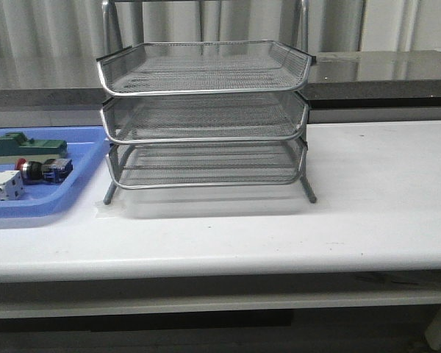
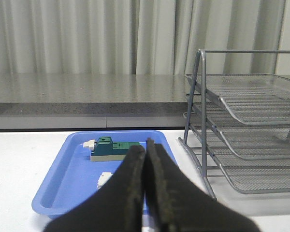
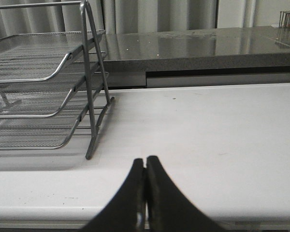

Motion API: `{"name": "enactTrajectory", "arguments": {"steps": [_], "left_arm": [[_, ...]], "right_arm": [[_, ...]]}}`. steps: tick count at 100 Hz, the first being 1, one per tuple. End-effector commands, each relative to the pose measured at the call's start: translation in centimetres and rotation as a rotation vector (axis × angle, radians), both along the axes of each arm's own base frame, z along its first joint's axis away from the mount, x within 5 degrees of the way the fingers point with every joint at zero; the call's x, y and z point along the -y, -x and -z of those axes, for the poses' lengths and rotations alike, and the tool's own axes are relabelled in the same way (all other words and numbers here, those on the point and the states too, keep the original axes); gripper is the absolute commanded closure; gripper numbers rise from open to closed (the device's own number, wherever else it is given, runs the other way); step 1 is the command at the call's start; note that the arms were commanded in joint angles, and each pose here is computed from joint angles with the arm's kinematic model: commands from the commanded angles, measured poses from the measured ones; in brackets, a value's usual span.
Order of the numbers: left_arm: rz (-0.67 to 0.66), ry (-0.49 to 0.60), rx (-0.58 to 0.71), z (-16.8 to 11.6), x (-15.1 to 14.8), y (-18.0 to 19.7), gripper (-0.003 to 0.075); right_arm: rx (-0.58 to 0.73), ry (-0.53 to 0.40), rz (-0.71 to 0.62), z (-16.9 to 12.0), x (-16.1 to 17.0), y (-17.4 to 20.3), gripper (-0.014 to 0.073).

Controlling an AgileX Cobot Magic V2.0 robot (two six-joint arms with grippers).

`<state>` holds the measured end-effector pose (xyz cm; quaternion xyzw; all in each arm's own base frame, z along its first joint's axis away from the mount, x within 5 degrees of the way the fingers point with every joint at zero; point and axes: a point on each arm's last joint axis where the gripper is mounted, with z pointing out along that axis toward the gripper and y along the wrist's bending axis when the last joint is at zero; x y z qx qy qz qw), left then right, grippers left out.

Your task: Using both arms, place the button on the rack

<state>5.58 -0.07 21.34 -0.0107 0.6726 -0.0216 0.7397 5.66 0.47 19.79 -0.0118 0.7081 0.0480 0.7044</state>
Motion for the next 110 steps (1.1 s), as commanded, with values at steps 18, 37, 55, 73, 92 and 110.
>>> {"name": "enactTrajectory", "arguments": {"steps": [18, 37, 55, 73, 92, 110], "left_arm": [[-0.001, 0.016, 0.072, 0.6, 0.0, 0.1, 0.0741], [-0.001, 0.016, 0.072, 0.6, 0.0, 0.1, 0.0741], [-0.001, 0.016, 0.072, 0.6, 0.0, 0.1, 0.0741], [-0.001, 0.016, 0.072, 0.6, 0.0, 0.1, 0.0741], [-0.001, 0.016, 0.072, 0.6, 0.0, 0.1, 0.0741], [-0.001, 0.016, 0.072, 0.6, 0.0, 0.1, 0.0741]], "right_arm": [[0.114, -0.001, 0.003, -1.4, 0.0, 0.2, 0.0655], [0.114, -0.001, 0.003, -1.4, 0.0, 0.2, 0.0655], [0.152, -0.004, 0.001, -1.7, 0.0, 0.3, 0.0655], [0.184, -0.007, 0.000, -2.6, 0.0, 0.4, 0.0655], [0.171, -0.088, -0.005, -5.9, 0.1, 1.2, 0.0655], [-0.040, -0.108, -0.017, -9.7, -0.1, 0.6, 0.0655]]}}
